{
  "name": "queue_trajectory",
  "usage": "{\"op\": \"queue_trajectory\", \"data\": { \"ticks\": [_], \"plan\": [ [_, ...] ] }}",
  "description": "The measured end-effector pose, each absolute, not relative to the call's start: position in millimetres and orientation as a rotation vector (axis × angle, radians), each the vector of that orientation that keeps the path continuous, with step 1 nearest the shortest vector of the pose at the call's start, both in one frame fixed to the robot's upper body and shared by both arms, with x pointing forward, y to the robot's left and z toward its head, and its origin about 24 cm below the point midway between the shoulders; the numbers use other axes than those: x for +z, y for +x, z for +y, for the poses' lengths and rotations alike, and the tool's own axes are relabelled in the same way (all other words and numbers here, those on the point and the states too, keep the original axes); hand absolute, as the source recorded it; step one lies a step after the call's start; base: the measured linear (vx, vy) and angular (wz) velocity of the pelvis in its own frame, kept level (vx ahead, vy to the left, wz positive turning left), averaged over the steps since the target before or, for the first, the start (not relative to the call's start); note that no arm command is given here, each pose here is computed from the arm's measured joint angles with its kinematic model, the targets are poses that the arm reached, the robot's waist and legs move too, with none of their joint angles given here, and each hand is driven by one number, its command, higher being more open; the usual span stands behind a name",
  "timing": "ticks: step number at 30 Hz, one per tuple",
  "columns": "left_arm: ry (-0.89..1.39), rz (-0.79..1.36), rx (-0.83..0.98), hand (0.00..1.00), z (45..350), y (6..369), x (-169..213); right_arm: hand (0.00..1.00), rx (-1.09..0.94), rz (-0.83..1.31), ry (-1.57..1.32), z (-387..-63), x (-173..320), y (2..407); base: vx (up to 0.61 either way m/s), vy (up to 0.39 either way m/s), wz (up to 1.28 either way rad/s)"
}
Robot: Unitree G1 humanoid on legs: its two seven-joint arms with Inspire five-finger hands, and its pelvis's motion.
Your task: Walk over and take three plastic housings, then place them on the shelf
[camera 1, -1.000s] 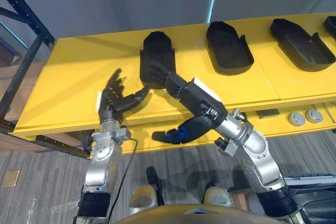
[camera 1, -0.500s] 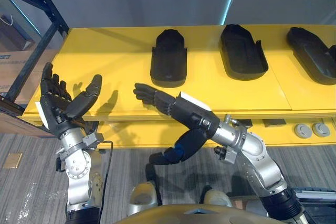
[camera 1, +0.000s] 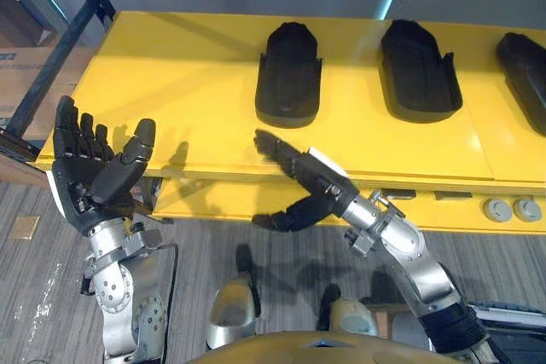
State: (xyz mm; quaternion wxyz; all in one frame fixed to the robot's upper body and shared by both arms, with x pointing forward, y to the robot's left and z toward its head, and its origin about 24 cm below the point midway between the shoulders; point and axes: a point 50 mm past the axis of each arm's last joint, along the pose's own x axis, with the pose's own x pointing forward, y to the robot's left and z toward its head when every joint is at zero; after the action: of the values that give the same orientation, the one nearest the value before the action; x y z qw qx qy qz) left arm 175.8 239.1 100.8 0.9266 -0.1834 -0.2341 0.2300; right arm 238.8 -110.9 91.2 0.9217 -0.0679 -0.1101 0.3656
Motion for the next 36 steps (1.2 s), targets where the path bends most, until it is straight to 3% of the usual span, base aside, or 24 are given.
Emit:
{"op": "queue_trajectory", "data": {
  "ticks": [16,31,36],
  "plan": [
    [-0.413,-0.493,0.475,1.0,240.0,177.7,102.4,1.0,0.544,-0.362,-0.121,-125.7,121.5,271.3,0.01,-0.032,0.07],
    [-0.426,-0.498,0.483,1.0,239.5,177.4,101.6,1.0,0.521,-0.394,-0.134,-122.3,130.0,281.9,0.0,-0.011,0.03],
    [-0.417,-0.504,0.471,1.0,240.4,176.9,102.3,1.0,0.598,-0.392,-0.141,-118.6,129.4,279.9,0.01,-0.003,-0.01]
  ]
}}
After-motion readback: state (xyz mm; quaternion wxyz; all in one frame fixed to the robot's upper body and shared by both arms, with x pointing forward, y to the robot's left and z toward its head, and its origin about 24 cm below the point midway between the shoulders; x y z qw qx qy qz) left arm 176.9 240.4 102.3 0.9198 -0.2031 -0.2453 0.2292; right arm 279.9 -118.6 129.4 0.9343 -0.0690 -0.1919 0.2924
